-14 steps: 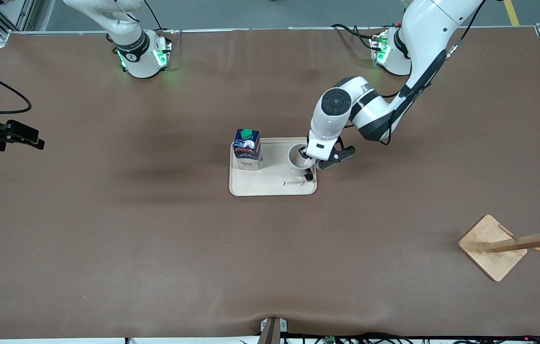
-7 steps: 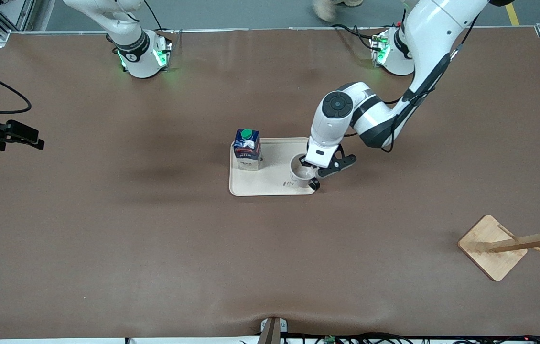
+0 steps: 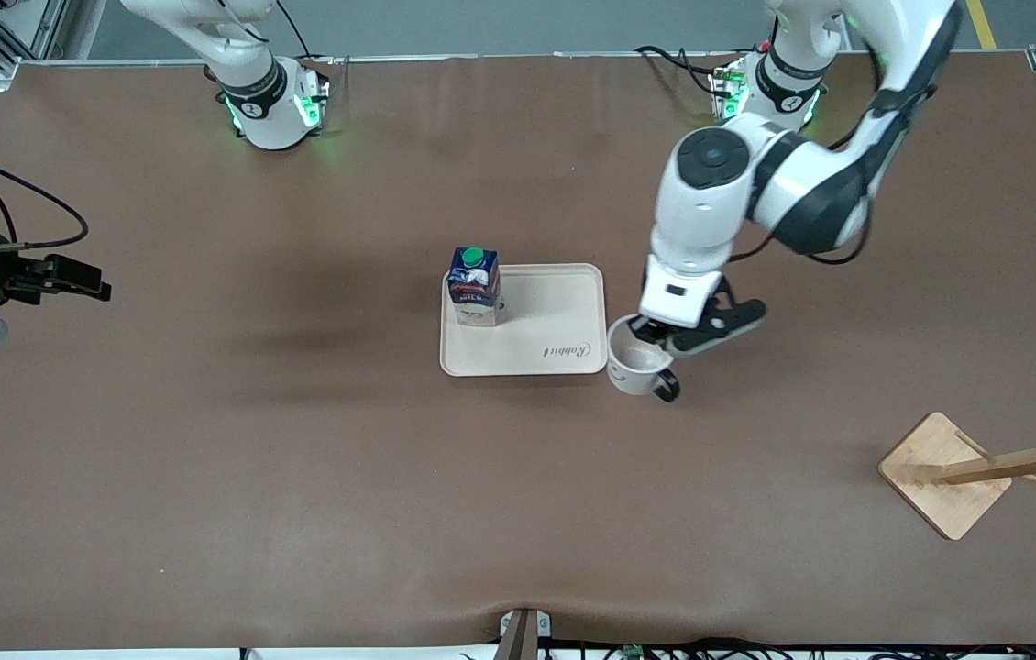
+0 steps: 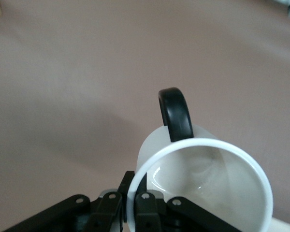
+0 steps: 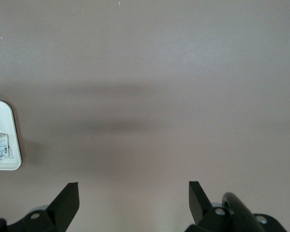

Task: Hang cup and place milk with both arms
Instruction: 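Carry the mug toward the wooden stand while the right gripper reaches the milk, then grasp the milk carton with the right gripper while the left gripper lowers the mug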

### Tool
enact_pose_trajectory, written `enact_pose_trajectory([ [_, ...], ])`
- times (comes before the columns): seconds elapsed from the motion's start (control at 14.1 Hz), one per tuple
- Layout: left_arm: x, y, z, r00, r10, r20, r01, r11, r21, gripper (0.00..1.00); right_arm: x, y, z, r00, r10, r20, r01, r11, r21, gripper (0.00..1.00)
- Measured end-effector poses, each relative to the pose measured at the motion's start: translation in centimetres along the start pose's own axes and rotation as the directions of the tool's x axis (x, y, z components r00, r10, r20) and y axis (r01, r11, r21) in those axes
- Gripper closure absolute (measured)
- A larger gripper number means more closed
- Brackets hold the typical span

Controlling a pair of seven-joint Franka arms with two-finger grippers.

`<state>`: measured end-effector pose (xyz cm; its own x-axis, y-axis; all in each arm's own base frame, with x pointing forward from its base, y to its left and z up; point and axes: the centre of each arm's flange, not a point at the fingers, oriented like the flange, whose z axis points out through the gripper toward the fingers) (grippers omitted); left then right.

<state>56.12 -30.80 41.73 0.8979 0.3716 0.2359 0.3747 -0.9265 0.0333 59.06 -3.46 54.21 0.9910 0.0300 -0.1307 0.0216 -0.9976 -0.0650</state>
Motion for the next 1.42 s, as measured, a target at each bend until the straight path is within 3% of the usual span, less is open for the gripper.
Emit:
enact_pose_trajectory([
  [0.21,5.8,-4.6,-2.1,0.994,0.092,-0.051,-0.091,0.996,0.017,0.94,0.2,-2.2,0.6,0.999,-0.036,0.017,0.036,0.999,0.008,0.00],
  [0.43,8.7,-8.5,-3.0,0.972,0.231,-0.041,-0.227,0.970,0.083,0.94,0.1,-7.1,1.1,0.996,-0.085,0.036,0.083,0.995,0.062,0.00],
  [0.57,10.2,-10.8,-3.9,0.952,0.305,-0.031,-0.300,0.947,0.118,0.94,-0.2,-9.8,1.3,0.997,-0.051,0.055,0.045,0.993,0.107,0.00],
  [0.78,12.8,-15.1,-5.2,0.916,0.401,-0.013,-0.394,0.904,0.164,0.94,-0.7,-14.8,1.6,0.997,0.002,0.071,-0.010,0.994,0.111,0.00],
  [1.21,18.8,-26.0,-7.3,0.872,0.488,0.029,-0.489,0.869,0.074,0.94,-4.3,-33.1,3.7,0.984,0.178,0.008,-0.178,0.978,0.107,0.00],
  [1.42,21.0,-31.0,-7.9,0.832,0.555,0.024,-0.555,0.830,0.050,0.94,-5.1,-38.3,6.4,0.979,0.201,-0.018,-0.198,0.975,0.095,0.00],
])
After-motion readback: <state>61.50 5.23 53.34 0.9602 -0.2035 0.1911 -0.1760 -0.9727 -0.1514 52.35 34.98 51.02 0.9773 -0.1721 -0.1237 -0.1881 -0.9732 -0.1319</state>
